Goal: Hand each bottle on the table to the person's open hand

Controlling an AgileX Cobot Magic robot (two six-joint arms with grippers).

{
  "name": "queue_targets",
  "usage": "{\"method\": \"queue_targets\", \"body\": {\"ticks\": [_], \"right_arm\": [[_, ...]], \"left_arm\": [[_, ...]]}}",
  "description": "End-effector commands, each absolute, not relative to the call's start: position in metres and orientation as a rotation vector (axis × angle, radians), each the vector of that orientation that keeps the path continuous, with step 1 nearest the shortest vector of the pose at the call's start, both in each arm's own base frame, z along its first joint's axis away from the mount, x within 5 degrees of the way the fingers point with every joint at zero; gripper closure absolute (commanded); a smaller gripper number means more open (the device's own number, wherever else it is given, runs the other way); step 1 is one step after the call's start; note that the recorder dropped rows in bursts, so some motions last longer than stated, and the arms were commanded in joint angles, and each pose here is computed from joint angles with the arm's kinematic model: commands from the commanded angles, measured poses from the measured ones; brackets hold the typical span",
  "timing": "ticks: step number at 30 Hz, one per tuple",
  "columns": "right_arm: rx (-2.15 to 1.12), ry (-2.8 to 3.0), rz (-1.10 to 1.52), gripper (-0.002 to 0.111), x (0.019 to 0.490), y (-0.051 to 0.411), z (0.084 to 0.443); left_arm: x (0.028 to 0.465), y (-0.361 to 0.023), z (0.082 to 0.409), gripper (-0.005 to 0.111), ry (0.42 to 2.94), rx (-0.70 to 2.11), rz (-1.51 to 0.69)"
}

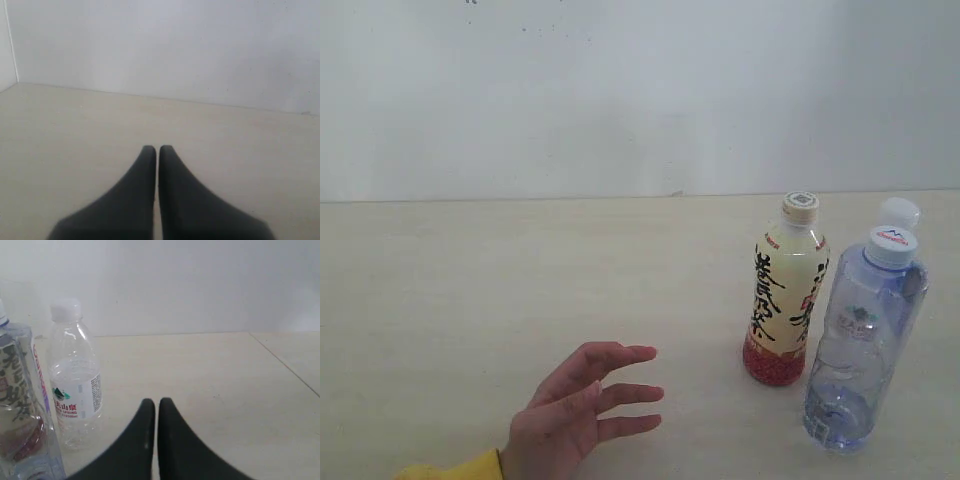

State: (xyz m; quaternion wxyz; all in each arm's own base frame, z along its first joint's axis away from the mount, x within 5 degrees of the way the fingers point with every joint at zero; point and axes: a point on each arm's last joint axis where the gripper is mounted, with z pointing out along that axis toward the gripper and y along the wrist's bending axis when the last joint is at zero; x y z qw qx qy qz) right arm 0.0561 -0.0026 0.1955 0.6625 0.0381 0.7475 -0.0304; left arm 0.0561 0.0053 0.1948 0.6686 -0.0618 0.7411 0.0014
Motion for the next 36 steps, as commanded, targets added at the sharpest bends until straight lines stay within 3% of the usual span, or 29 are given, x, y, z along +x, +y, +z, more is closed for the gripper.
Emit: {"method": "queue_targets", "body": {"ticks": [1,19,24,31,36], "right_arm": [[0.084,1.689,-0.075,0.106,0.056,-0.003,0.194],[0.102,1.595,-0.113,0.106,0.056,-0.006,0.203],[0.488,1.437,0.269,0.106,0.056,-0.008,0.211],[0.548,1.456,0.361,0.106,0.056,-0.006,0.208],[0.167,1.459,0.167,0.106,0.044,0.007,0.284]], "left_arm": [[0.056,0.005,0.197,0.103,1.657,-0.136,0.01],[0.056,0.005,0.197,0.103,1.657,-0.136,0.01],[0.056,0.005,0.197,0.103,1.657,-0.136,0.01],[0.056,0.005,0.197,0.103,1.657,-0.136,0.01],[0.056,0.005,0.197,0.103,1.657,-0.136,0.01]]}}
